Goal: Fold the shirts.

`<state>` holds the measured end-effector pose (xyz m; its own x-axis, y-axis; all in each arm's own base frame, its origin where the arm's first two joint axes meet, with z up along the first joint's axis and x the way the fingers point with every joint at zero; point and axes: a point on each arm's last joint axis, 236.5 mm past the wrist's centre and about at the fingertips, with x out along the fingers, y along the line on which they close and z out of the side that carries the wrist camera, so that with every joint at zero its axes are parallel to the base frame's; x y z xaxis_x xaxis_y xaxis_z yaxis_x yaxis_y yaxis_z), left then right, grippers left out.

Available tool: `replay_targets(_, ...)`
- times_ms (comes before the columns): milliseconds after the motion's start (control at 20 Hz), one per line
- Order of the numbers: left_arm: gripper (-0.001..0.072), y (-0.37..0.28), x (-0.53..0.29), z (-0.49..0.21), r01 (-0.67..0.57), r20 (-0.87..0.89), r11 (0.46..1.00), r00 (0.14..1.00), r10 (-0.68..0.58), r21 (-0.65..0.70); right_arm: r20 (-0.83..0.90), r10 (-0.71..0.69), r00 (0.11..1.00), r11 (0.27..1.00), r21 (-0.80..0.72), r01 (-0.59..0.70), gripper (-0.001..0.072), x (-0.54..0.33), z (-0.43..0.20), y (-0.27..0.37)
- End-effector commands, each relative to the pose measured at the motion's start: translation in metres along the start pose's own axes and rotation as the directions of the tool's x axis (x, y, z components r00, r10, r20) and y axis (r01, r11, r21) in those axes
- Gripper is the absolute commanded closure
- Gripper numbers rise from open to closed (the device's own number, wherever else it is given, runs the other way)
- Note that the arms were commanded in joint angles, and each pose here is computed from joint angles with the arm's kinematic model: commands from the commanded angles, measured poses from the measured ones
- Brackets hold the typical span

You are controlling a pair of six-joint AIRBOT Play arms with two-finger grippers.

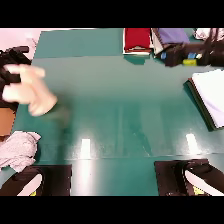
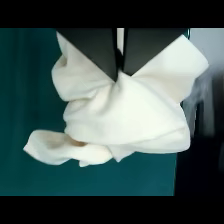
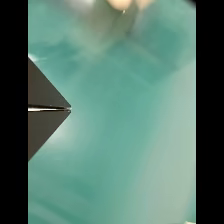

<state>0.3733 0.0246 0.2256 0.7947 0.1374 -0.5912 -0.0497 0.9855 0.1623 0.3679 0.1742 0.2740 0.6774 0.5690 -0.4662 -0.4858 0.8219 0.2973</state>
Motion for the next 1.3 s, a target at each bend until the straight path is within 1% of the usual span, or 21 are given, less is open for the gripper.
replay_targets(0,0.068,-0.045,-0.118,0.101,0.146,0.313,0.986,0.936,-0.163,0.076,0.165,-0.001,0.986,0.998,-0.065,0.012,0.0695,-0.039,0.06,0.017)
replay_targets(50,0.068,-0.064,-0.14,0.115,0.199,0.367,0.974,0.902,-0.226,0.111,0.196,-0.006,0.981,0.997,-0.074,0.021,0.0695,-0.05,0.071,0.018)
replay_targets(150,0.068,-0.106,-0.165,0.127,0.297,0.418,0.936,0.838,-0.35,0.188,0.257,-0.03,0.966,0.995,-0.083,0.053,0.0695,-0.071,0.092,0.015)
replay_targets(250,0.068,-0.156,-0.162,0.119,0.379,0.367,0.886,0.81,-0.458,0.268,0.301,-0.069,0.951,0.992,-0.08,0.098,0.0695,-0.092,0.107,0.005)
replay_targets(350,0.068,-0.217,-0.142,0.097,0.449,0.247,0.824,0.804,-0.541,0.346,0.329,-0.11,0.938,0.987,-0.074,0.142,0.0695,-0.111,0.117,-0.005)
replay_targets(450,0.0679,-0.293,-0.123,0.061,0.552,0.094,0.73,0.769,-0.633,0.403,0.34,-0.146,0.929,0.982,-0.063,0.177,0.0695,-0.123,0.121,-0.015)
replay_targets(500,0.0678,-0.333,-0.12,0.04,0.607,0.023,0.665,0.731,-0.682,0.435,0.338,-0.16,0.928,0.98,-0.058,0.19,0.0695,-0.127,0.12,-0.019)
replay_targets(550,0.0677,-0.375,-0.12,0.018,0.655,-0.042,0.588,0.684,-0.729,0.475,0.331,-0.168,0.929,0.979,-0.056,0.197,0.0695,-0.129,0.119,-0.021)
replay_targets(600,0.0676,-0.408,-0.123,-0.001,0.69,-0.086,0.524,0.642,-0.762,0.5,0.321,-0.174,0.931,0.978,-0.052,0.201,0.0695,-0.129,0.117,-0.024)
replay_targets(650,0.0661,-0.435,-0.126,-0.017,0.708,-0.114,0.474,0.609,-0.785,0.523,0.306,-0.175,0.936,0.978,-0.052,0.2,0.0695,-0.128,0.113,-0.024)
replay_targets(700,0.0403,-0.451,-0.124,-0.025,0.71,-0.122,0.454,0.598,-0.792,0.538,0.294,-0.174,0.94,0.979,-0.053,0.198,0.0695,-0.127,0.11,-0.024)
replay_targets(750,0.0253,-0.455,-0.119,-0.026,0.712,-0.122,0.458,0.6,-0.791,0.533,0.289,-0.174,0.942,0.979,-0.054,0.197,0.0695,-0.127,0.109,-0.024)
replay_targets(800,0.0253,-0.447,-0.107,-0.021,0.707,-0.115,0.493,0.622,-0.774,0.508,0.289,-0.174,0.941,0.979,-0.054,0.197,0.0695,-0.127,0.109,-0.024)
replay_targets(850,0.0253,-0.432,-0.091,-0.012,0.7,-0.108,0.54,0.651,-0.751,0.467,0.289,-0.174,0.941,0.979,-0.054,0.197,0.0695,-0.127,0.109,-0.024)
replay_targets(950,0.0253,-0.379,-0.041,0.007,0.652,-0.11,0.668,0.74,-0.664,0.357,0.289,-0.173,0.942,0.979,-0.054,0.197,0.0695,-0.127,0.109,-0.024)
replay_targets(1050,0.0253,-0.314,0.019,0.015,0.571,-0.142,0.791,0.821,-0.554,0.217,0.288,-0.174,0.942,0.979,-0.053,0.197,0.0695,-0.127,0.109,-0.024)
replay_targets(1100,0.0253,-0.288,0.043,0.014,0.542,-0.158,0.826,0.839,-0.521,0.155,0.288,-0.174,0.942,0.979,-0.054,0.197,0.0695,-0.127,0.109,-0.024)
replay_targets(1150,0.0253,-0.269,0.065,0.009,0.526,-0.182,0.847,0.843,-0.507,0.08,0.287,-0.173,0.942,0.979,-0.053,0.196,0.0695,-0.126,0.109,-0.024)
replay_targets(1200,0.0252,-0.255,0.086,-0.002,0.523,-0.215,0.852,0.831,-0.513,-0.011,0.285,-0.174,0.943,0.979,-0.052,0.196,0.0695,-0.125,0.109,-0.025)
replay_targets(1250,0.0252,-0.25,0.1,-0.014,0.531,-0.248,0.841,0.805,-0.539,-0.105,0.284,-0.174,0.943,0.979,-0.052,0.196,0.0695,-0.125,0.108,-0.025)
